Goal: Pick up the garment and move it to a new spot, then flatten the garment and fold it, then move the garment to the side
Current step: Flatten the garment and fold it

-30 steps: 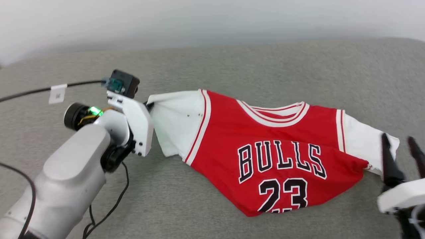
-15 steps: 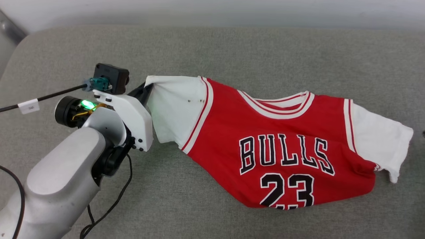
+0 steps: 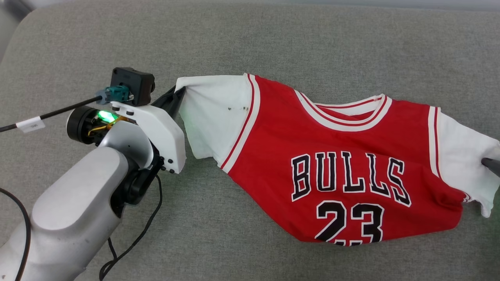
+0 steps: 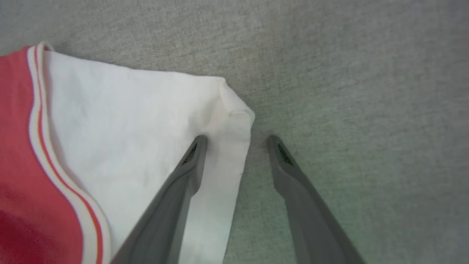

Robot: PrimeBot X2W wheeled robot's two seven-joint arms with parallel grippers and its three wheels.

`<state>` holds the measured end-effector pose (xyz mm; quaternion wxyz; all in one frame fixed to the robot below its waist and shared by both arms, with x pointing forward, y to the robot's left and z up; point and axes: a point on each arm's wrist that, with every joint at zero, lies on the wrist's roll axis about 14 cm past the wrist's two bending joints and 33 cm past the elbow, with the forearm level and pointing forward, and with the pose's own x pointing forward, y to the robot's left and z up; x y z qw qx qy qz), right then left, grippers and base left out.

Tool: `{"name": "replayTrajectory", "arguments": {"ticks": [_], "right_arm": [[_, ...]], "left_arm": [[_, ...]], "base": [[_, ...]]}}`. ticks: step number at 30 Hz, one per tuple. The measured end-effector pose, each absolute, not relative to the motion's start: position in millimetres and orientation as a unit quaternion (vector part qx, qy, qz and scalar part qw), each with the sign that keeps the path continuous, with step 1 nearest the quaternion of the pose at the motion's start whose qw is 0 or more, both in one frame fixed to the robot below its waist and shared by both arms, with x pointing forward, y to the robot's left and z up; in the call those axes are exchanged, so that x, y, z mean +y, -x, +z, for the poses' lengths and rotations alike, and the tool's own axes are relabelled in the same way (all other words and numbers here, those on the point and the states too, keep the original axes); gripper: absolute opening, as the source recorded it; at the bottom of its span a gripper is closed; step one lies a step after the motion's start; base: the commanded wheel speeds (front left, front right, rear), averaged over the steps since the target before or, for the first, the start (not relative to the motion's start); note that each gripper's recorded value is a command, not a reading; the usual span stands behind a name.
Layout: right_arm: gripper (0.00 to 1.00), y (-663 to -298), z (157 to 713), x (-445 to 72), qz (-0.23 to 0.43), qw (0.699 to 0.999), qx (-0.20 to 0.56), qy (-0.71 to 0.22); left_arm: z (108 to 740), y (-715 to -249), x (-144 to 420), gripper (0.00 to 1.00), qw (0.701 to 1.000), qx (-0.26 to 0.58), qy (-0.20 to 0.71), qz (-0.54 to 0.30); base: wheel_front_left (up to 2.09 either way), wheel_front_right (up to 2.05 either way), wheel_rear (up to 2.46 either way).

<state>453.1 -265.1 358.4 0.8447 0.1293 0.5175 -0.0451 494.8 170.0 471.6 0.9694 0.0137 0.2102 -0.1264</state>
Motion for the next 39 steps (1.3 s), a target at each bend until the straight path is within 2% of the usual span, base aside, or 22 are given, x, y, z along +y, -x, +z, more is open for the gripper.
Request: {"name": "replayTrajectory", "arguments": {"ticks": [9, 12, 19, 24, 33, 39], "right_arm": [[0.0, -455, 376, -250, -0.019, 0.856, 0.504, -0.114], [0.0, -462, 396, -253, -0.015, 0.876, 0.474, -0.093], [0.0, -476, 475, -267, -0.008, 0.933, 0.358, -0.033], [0.0, -481, 552, -270, -0.002, 0.968, 0.252, -0.003], [0.0, -482, 675, -280, -0.008, 0.993, 0.105, 0.048], [0.0, -509, 732, -273, -0.008, 0.994, 0.026, 0.105]], "left_arm": [[480, -493, 168, 0.0, 0.971, 0.201, -0.013, -0.126], [493, -493, 169, 0.0, 0.976, 0.181, -0.014, -0.123], [546, -489, 180, 0.0, 0.987, 0.114, -0.027, -0.109], [611, -489, 186, 0.0, 0.993, 0.043, -0.048, -0.099], [725, -504, 178, 0.0, 0.991, -0.063, -0.064, -0.097], [763, -539, 181, 0.0, 0.987, -0.101, -0.09, -0.082]], "base": [[0.0, 0.0, 0.0], [0.0, 0.0, 0.0], [0.0, 0.0, 0.0], [0.0, 0.0, 0.0], [0.0, 0.0, 0.0], [0.0, 0.0, 0.0]]}}
